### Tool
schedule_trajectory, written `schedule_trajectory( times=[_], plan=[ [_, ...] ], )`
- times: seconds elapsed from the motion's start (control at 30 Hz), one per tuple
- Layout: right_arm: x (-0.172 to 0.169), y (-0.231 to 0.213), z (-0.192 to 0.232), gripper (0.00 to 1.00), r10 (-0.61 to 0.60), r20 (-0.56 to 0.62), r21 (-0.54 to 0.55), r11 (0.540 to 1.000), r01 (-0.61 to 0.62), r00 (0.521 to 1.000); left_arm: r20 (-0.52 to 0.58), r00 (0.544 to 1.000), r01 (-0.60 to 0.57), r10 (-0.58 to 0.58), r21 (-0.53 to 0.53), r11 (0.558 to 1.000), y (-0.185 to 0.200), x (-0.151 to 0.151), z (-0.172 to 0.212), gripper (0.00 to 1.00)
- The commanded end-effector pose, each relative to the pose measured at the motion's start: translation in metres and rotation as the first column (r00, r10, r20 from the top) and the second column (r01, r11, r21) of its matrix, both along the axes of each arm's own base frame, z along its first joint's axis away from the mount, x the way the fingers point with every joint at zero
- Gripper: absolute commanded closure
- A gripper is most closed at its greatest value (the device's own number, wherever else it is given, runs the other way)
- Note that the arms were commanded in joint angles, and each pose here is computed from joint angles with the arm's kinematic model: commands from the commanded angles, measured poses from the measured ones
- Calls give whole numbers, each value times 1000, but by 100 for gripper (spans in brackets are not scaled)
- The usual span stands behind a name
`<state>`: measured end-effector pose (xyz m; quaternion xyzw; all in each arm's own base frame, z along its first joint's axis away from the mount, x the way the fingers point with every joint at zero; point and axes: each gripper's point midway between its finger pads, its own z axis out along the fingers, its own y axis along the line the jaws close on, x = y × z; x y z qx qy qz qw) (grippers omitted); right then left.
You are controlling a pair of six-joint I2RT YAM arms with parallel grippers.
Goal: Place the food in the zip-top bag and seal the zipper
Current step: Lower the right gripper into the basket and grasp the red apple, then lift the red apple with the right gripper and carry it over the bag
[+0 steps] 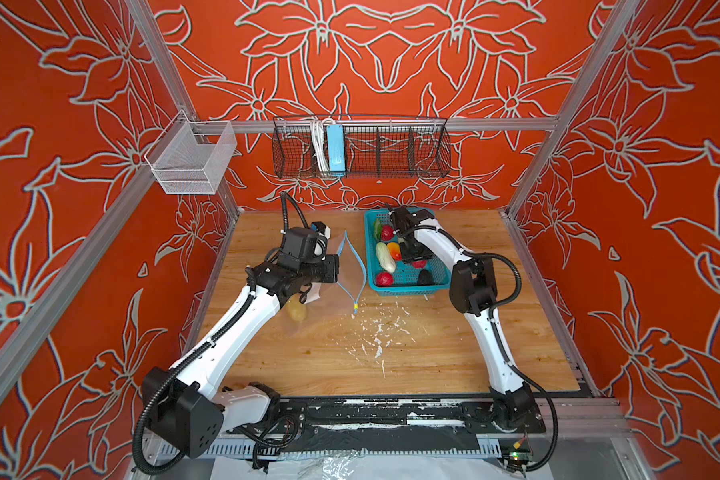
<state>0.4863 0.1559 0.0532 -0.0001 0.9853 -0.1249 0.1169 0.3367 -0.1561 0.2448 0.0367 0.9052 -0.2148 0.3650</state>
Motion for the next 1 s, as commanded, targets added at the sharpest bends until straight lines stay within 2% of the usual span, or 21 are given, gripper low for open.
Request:
schedule_trajectory(
  times=[0.0,0.13,0.4,0.63,0.8,0.97],
  plan=[
    [-1,12,27,61,-45,61,128,991,37,997,20,1000,-6,6,-16,1000,2,-1,6,100],
    [-2,19,39,62,-53,106,193,981,32,993,19,1000,-4,5,-17,1000,1,0,5,100],
    [-14,27,54,65,-59,112,276,961,26,992,16,1000,-1,2,-31,1000,-1,3,5,100],
    [-24,38,72,65,-72,152,389,921,8,986,6,1000,-11,11,-17,1000,1,4,-1,100],
    [-30,51,83,65,-81,196,493,870,-27,977,-26,999,-21,21,2,1000,3,5,-10,100],
    [-30,56,99,65,-68,234,527,847,-68,970,-20,1000,-24,24,18,1000,4,9,-8,100]
  ],
)
